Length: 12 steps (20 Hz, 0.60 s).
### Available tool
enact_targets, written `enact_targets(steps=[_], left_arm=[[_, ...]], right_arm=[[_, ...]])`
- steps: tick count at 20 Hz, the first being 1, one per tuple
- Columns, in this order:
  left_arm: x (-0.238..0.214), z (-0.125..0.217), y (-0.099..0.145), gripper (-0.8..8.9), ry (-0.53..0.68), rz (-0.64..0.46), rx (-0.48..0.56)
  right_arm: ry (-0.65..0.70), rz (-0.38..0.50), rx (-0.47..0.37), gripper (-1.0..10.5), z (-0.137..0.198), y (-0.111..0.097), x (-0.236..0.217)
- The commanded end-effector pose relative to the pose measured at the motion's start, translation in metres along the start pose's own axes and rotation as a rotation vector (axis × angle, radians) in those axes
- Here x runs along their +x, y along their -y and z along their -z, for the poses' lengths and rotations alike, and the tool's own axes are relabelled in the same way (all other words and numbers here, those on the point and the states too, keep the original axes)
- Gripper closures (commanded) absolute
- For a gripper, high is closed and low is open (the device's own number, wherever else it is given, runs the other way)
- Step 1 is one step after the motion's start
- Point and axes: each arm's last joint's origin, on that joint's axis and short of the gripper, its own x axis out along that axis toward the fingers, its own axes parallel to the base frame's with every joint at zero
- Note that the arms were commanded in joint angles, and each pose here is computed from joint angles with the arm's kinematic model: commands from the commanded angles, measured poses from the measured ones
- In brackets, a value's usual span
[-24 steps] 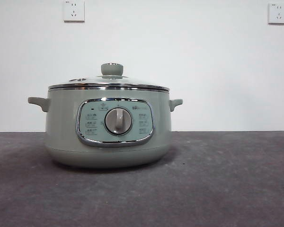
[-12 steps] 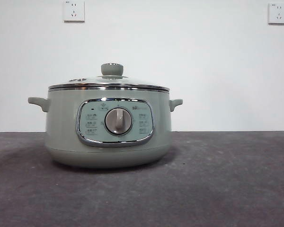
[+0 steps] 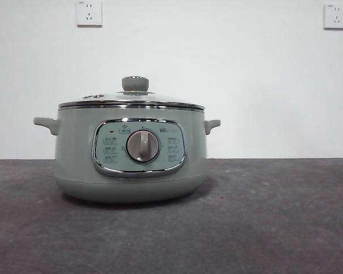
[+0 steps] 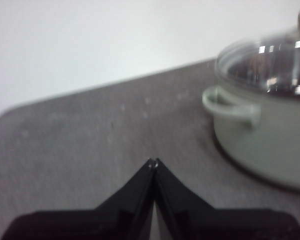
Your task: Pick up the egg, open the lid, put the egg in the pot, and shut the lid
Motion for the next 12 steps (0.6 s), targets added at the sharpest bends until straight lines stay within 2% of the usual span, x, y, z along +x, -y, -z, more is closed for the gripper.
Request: enact_targets(steps=[1,4,7,10,12], left_arm=[[0.0,0.02,0.003,8.17,-0.01,-0.021,-0.073],[0.0,0.038,0.006,8.17,-0.04,-0.017,-0.121],[-0.003,0.042,0.007,8.17,-0.069,-0.013,-0.124],[-0.005,0.038,0.007,8.17,-0.011,-0.01,-0.131],[-0.005,0.038,0.007,8.17,-0.018,-0.014,-0.132]], right_arm=[[-0.034,0.002,0.01,9.5,0.002,0.0,0.003],[-0.034,0.002,0.01,9.5,0.002,0.0,0.003],[-0.034,0.002,0.01,9.5,0.002,0.0,0.003],[-0.034,0.003,0.01,9.5,0.002,0.0,0.003],[-0.035,0.01,0.01,9.5,0.002,0.0,0.003]])
